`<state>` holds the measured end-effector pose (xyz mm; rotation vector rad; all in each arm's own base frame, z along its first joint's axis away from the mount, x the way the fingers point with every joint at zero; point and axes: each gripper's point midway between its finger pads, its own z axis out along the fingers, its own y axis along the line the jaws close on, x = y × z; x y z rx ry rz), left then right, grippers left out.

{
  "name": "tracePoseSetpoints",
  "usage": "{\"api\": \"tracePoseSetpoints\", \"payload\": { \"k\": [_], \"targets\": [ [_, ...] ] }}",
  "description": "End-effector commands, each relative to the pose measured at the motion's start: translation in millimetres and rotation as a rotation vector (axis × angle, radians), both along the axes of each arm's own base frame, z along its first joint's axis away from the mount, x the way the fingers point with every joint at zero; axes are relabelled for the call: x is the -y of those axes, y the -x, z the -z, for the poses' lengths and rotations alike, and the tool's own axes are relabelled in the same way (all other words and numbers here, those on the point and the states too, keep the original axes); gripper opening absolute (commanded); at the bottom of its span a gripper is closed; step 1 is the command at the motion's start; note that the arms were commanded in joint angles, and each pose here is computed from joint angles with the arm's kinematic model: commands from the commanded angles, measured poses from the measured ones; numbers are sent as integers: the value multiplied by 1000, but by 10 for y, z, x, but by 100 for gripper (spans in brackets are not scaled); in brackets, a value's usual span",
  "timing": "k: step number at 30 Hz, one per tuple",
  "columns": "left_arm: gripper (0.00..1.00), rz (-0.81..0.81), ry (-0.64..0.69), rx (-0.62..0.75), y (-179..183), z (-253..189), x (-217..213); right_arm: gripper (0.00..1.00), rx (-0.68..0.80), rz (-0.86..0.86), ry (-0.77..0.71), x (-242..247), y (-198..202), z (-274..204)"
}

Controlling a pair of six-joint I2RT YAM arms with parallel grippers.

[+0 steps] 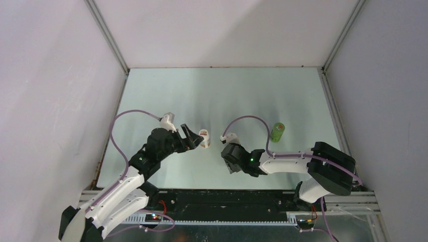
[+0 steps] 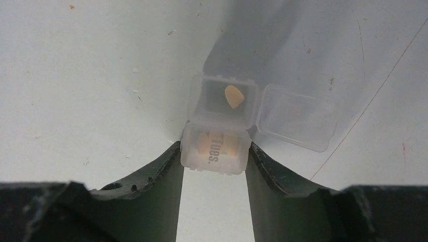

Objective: Sort the pills into containers

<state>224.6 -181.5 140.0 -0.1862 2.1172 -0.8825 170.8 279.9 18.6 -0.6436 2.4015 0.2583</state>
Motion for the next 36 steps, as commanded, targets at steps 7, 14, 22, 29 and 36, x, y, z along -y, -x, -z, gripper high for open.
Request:
{"api": "tracePoseSetpoints", "payload": {
  "k": [7, 14, 22, 29, 36],
  "targets": [
    [92, 52, 207, -14, 70, -148, 236, 40, 117, -246, -45, -188, 10, -413],
    [89, 40, 257, -84, 143, -94, 316, 39, 200, -519, -177, -450, 324, -928],
    [89, 41, 276, -175, 166, -12, 496, 39, 272, -734, -243, -615, 645, -1302],
    [88, 136, 231, -221, 223, 77, 723, 39, 293, -804, -249, -651, 757, -1435],
    [83, 300, 261, -181, 378, -60, 924, 39, 287, -805, -240, -630, 764, -1426]
  ]
}}
